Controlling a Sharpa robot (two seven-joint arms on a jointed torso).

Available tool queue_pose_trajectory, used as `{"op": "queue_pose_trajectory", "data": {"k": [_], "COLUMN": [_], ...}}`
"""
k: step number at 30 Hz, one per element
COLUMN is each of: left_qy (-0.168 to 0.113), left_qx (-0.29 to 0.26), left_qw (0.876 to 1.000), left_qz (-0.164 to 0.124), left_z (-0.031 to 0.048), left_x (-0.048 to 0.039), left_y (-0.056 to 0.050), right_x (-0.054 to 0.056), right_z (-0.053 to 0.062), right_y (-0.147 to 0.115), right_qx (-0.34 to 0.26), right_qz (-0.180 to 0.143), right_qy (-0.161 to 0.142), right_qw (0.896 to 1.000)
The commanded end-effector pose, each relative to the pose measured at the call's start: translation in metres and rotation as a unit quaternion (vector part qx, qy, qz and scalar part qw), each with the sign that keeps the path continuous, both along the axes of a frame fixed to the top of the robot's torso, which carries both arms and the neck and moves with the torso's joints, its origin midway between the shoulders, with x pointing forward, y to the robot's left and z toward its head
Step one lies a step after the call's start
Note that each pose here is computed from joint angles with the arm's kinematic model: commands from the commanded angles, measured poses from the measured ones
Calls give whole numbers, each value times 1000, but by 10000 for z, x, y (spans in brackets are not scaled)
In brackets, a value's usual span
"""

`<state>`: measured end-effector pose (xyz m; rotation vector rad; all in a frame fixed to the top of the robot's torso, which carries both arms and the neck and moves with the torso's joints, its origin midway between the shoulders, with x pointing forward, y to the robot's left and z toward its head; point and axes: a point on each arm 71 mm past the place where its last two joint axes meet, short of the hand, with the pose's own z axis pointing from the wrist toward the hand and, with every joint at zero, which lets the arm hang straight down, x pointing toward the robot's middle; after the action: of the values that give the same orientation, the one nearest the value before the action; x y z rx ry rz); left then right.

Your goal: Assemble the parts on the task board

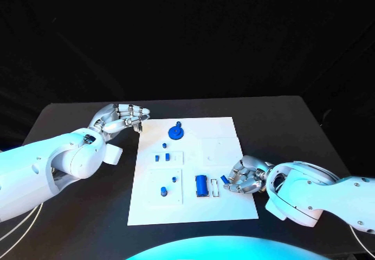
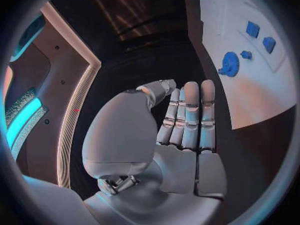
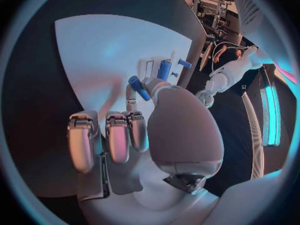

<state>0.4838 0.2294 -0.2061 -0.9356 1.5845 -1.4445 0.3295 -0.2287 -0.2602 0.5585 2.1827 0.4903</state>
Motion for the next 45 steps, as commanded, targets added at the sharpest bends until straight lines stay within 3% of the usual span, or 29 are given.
{"op": "queue_pose_trajectory", "data": {"k": [1,26,45], "left_qy": [-2,-1,-1], "left_qx": [-6,-6,-5], "left_qw": [1000,1000,1000], "left_qz": [-6,-5,-5], "left_z": [10,11,13], "left_x": [-7,-13,-17], "left_y": [-26,-12,-7], "right_x": [-7,-12,1], "right_z": [-41,-116,-113], "right_y": [51,217,227], "right_qx": [17,13,4], "right_qz": [-10,20,25], "right_qy": [19,47,38], "right_qw": [1000,999,999]}}
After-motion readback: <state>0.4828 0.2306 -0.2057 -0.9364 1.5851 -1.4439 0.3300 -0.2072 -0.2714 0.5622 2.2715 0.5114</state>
